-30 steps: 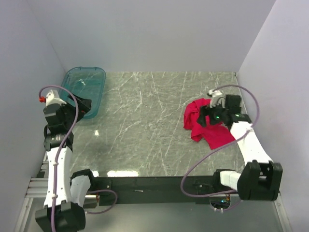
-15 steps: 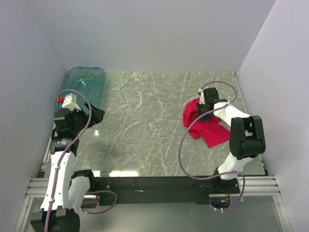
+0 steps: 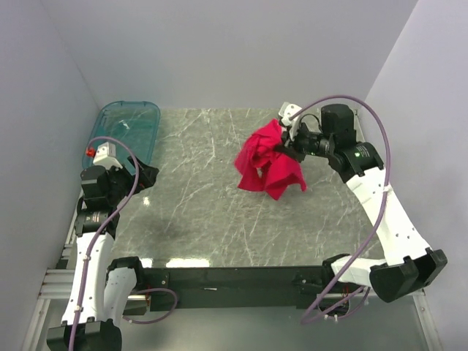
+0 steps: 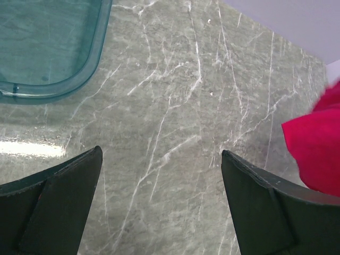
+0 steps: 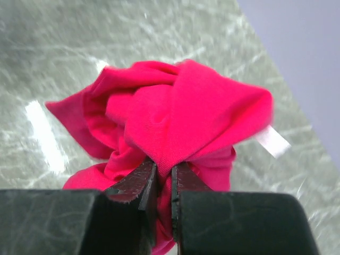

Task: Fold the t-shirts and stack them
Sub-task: Flatten the tshirt out

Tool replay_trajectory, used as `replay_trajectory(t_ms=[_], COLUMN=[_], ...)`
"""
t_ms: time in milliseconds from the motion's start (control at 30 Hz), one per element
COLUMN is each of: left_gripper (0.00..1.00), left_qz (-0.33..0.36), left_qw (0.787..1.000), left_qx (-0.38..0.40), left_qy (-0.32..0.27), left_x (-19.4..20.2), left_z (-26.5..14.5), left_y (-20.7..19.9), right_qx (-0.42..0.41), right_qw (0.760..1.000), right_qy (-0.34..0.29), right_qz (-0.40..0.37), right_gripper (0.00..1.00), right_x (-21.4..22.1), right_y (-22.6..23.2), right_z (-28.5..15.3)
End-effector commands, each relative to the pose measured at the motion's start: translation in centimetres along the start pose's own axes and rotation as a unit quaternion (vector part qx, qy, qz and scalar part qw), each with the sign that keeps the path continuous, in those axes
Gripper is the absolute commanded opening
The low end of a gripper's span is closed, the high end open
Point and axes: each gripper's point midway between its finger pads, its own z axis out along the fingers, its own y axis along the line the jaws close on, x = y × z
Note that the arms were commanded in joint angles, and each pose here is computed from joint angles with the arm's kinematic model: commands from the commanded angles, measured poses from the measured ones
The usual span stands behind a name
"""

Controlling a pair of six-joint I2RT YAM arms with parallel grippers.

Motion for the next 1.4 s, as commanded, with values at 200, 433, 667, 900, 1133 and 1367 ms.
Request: replay_trajectory(t_ms=[200, 433, 667, 900, 1133, 1367], left_gripper=[1.00, 1.00, 1.00, 0.99, 0.95, 0.82], left_qz=[0.016, 0.018, 0.026, 0.049, 0.053, 0.067], left_qw=[1.000, 0.999, 0.999, 0.986, 0.977, 0.965], left_qx=[0.006, 0.011, 0.030, 0.154, 0.203, 0.159], left_qy=[-0.025, -0.029, -0.030, -0.027, 0.046, 0.197], left_x=[-1.0, -1.1, -1.1, -0.2, 3.2, 13.5], left_z=[-0.5, -0.7, -0.9, -1.8, 0.4, 5.3], left_y=[-0.6, -0.8, -1.5, -5.8, -8.9, -14.0], right_qx=[-0.012, -0.030, 0.040, 0.181, 0.032, -0.012], right_qw=[1.000, 0.997, 0.995, 0.970, 0.967, 0.945], right_qy=[-0.015, 0.073, 0.078, -0.036, -0.054, -0.043], right_qz=[-0.014, -0.001, 0.037, 0.160, 0.248, 0.324], right_gripper=[0.00, 0.10, 0.92, 1.00, 0.97, 0.87], right_x=[-5.3, 1.9, 1.8, 4.8, 11.1, 12.9], right_y=[0.3, 1.1, -2.3, -7.3, -0.3, 0.9], right_z=[4.2, 8.9, 6.3, -0.7, -1.3, 0.7])
